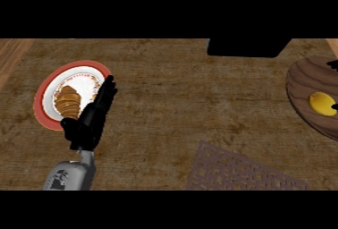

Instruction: Pick the lemon from the placemat and place it in the bowl

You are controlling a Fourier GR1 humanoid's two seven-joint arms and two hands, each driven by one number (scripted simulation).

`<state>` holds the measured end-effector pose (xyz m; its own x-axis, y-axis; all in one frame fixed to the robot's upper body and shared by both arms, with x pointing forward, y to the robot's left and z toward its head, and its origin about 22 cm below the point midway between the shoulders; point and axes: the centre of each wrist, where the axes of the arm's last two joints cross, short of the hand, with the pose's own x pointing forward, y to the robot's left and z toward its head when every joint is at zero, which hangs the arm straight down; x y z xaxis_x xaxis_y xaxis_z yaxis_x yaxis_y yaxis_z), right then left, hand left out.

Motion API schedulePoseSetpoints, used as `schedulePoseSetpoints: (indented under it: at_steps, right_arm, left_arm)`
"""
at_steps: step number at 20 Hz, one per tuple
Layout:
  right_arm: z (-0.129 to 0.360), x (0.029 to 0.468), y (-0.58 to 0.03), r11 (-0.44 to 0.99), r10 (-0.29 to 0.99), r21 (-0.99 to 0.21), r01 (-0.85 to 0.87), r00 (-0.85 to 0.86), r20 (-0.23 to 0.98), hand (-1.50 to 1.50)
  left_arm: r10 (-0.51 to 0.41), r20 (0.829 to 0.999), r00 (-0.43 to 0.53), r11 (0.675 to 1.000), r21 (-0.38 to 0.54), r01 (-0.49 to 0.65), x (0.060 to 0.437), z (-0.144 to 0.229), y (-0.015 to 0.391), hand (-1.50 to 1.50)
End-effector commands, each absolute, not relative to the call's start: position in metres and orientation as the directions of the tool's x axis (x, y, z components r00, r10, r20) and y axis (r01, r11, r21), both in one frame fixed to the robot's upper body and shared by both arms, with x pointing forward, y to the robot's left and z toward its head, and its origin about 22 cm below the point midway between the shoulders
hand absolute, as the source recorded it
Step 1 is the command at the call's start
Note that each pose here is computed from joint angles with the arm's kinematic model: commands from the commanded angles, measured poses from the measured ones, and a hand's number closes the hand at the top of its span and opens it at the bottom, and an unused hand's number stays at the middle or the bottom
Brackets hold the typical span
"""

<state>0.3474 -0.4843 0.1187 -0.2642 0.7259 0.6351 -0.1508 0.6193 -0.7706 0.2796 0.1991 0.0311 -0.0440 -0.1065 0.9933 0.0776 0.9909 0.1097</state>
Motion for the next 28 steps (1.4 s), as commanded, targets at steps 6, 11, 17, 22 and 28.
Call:
schedulePoseSetpoints:
  at_steps: [6, 11, 17, 22, 28]
  right_arm:
    - [0.125, 0.354, -0.494, 0.828, 0.487, -0.557, -0.068, -0.406, 0.773, -1.5]
    - [0.149, 0.342, -0.521, 0.892, 0.408, -0.45, -0.048, -0.342, 0.846, -1.5]
    - [0.158, 0.319, -0.547, 0.935, 0.306, -0.344, -0.089, -0.285, 0.908, -1.5]
    - [0.17, 0.3, -0.565, 0.945, 0.254, -0.295, -0.138, -0.257, 0.933, -1.5]
    - [0.159, 0.289, -0.57, 0.944, 0.205, -0.26, -0.204, -0.256, 0.945, -1.5]
  left_arm:
    - [-0.096, 0.994, -0.043, 0.993, 0.099, 0.066, 0.289, 0.043, 0.203, 0.0]
    - [-0.117, 0.991, -0.063, 0.991, 0.121, 0.05, 0.285, 0.038, 0.213, 0.0]
    - [-0.101, 0.994, -0.043, 0.993, 0.103, 0.052, 0.281, 0.032, 0.203, 0.0]
    - [-0.115, 0.992, -0.045, 0.992, 0.117, 0.053, 0.281, 0.03, 0.22, 0.0]
    - [-0.105, 0.994, -0.039, 0.993, 0.107, 0.047, 0.284, 0.028, 0.202, 0.0]
